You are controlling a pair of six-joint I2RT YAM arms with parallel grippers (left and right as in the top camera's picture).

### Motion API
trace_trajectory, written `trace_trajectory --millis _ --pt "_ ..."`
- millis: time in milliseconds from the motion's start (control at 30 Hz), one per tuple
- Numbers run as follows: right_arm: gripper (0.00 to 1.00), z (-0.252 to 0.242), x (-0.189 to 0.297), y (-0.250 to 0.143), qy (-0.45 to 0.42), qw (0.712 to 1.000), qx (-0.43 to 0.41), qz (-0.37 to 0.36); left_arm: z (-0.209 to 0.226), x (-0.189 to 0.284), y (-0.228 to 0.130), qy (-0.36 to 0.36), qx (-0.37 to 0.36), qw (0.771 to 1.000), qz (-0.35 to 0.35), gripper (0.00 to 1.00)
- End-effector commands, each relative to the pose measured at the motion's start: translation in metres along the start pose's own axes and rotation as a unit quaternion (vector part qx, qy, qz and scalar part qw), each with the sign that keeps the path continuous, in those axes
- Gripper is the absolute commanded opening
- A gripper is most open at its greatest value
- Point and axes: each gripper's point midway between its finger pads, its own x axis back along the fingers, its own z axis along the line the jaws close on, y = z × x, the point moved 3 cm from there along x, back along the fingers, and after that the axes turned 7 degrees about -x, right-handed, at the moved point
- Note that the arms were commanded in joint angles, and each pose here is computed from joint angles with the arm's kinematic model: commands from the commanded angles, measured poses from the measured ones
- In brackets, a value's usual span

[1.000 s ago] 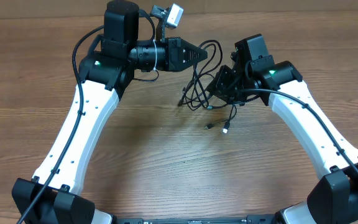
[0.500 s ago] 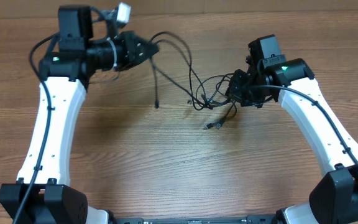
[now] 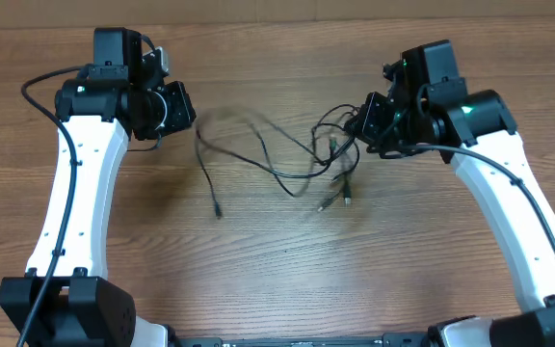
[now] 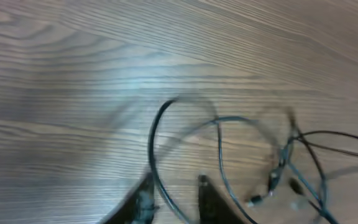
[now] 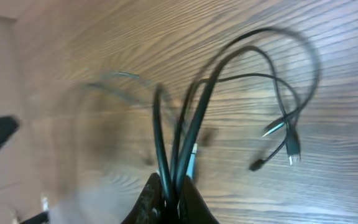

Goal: Untangle cables

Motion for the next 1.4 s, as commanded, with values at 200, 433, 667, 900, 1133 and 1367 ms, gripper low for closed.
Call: trace_trajectory --millis 200,433,667,900,1133,1367 --pt "0.04 0.035 0.013 -0.014 0.056 0.997 0.046 0.005 -0.050 -0.012 -0.008 -0.169 -0.132 0.976 0.025 0.47" --pt "0.04 0.055 0.023 -0.017 0.077 0.995 0.061 0.001 -0.115 -0.009 -0.022 -0.330 -0.229 0.916 0.020 0.58" --pt "0.04 0.066 0.038 -0.017 0.087 0.994 0.058 -0.001 -0.152 -0.018 -0.035 -0.350 -0.277 0.895 0.022 0.62" --pt "0.04 0.065 0.040 -0.013 0.088 0.995 0.050 -0.006 -0.186 -0.025 -0.051 -0.404 -0.294 0.865 0.040 0.61" --pt "0.04 0.070 0.043 -0.013 0.111 0.993 0.046 0.003 -0.187 -0.051 -0.053 -0.401 -0.251 0.878 0.073 0.66" --pt "0.04 0.075 0.045 -0.020 0.133 0.990 0.048 0.028 -0.194 -0.078 -0.043 -0.379 -0.238 0.892 0.059 0.63"
